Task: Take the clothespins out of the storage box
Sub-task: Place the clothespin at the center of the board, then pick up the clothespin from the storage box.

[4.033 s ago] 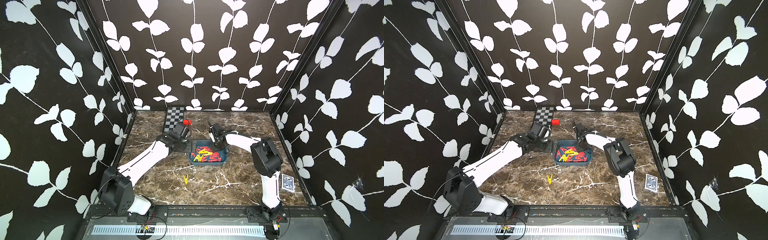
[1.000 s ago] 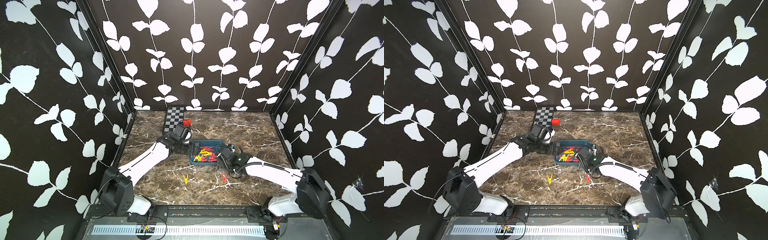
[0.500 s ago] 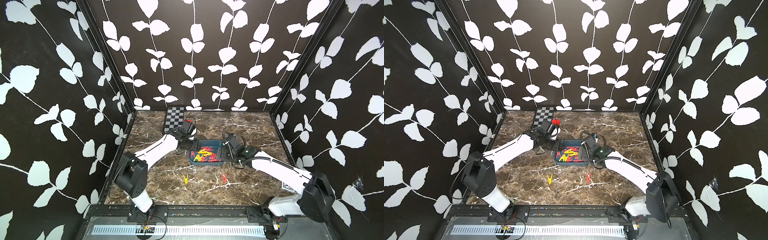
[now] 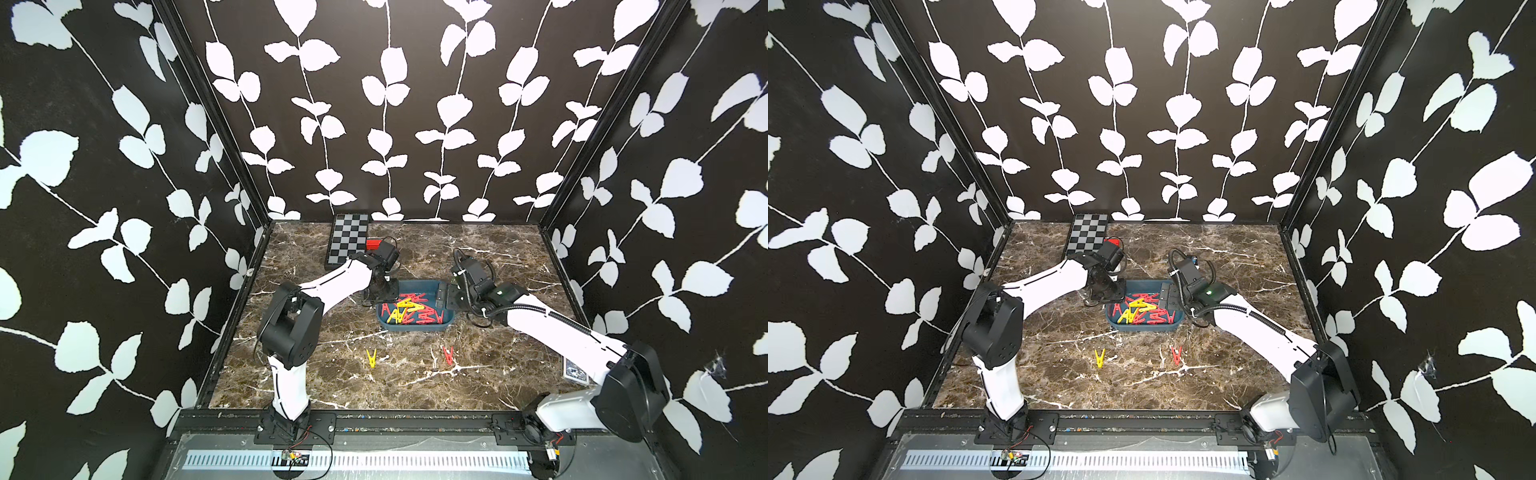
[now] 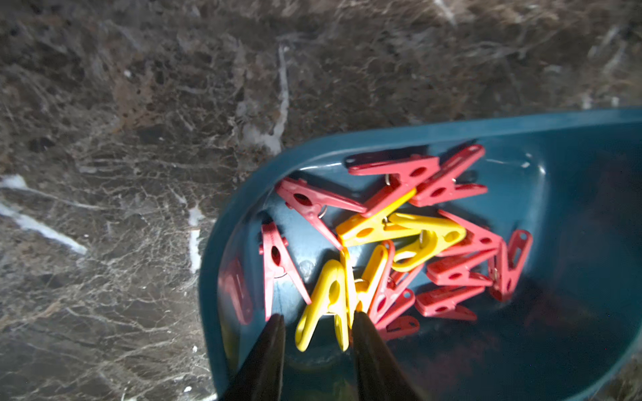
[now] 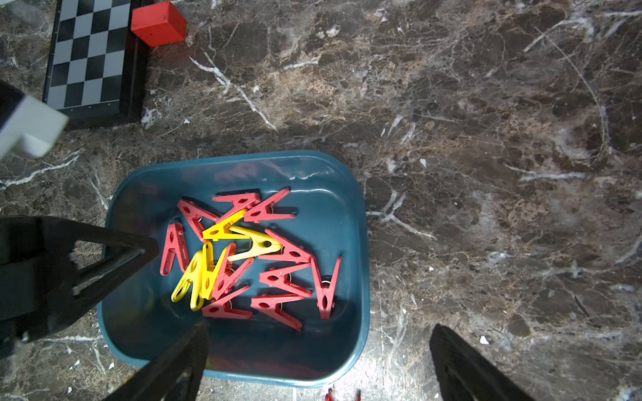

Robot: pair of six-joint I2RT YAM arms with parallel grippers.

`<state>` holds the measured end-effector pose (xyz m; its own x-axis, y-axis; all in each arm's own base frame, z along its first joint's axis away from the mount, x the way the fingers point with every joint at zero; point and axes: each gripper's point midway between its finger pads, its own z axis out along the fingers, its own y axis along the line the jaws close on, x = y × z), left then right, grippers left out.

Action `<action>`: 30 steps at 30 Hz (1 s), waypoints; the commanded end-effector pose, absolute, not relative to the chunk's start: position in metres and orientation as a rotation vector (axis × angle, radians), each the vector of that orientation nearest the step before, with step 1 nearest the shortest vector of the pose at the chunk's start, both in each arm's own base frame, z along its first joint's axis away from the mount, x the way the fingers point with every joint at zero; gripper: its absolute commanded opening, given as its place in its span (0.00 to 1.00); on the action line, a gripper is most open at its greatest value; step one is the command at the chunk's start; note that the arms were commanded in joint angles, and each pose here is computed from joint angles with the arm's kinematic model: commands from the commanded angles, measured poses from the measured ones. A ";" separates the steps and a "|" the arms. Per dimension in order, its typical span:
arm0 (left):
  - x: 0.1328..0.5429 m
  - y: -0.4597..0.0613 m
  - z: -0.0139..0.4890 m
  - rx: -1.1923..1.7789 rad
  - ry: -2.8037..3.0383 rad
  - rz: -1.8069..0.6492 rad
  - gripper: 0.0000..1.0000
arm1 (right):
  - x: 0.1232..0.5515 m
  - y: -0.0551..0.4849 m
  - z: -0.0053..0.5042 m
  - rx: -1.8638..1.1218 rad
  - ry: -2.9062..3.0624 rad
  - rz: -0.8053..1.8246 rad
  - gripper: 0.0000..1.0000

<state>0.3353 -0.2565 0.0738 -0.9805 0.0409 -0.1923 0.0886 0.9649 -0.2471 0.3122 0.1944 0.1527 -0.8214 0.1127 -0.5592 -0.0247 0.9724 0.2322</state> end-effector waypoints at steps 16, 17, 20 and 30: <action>0.346 -0.267 0.052 0.008 2.998 -0.269 0.29 | 0.321 0.191 0.149 0.048 2.533 0.316 0.99; 0.347 -0.268 0.051 0.011 2.999 -0.265 0.29 | 0.321 0.190 0.148 0.050 2.536 0.314 0.99; 0.347 -0.267 0.046 0.005 3.011 -0.241 0.28 | 0.321 0.188 0.146 0.056 2.542 0.315 0.99; 0.354 -0.263 0.036 0.001 3.016 -0.161 0.28 | 0.321 0.187 0.144 0.056 2.547 0.322 0.99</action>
<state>0.3515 -0.2645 0.0296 -0.9939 -0.0043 -0.1099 0.0102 0.9913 -0.1309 0.3186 0.1867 0.1456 -0.8382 0.1078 -0.5346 -0.0267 0.9710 0.2376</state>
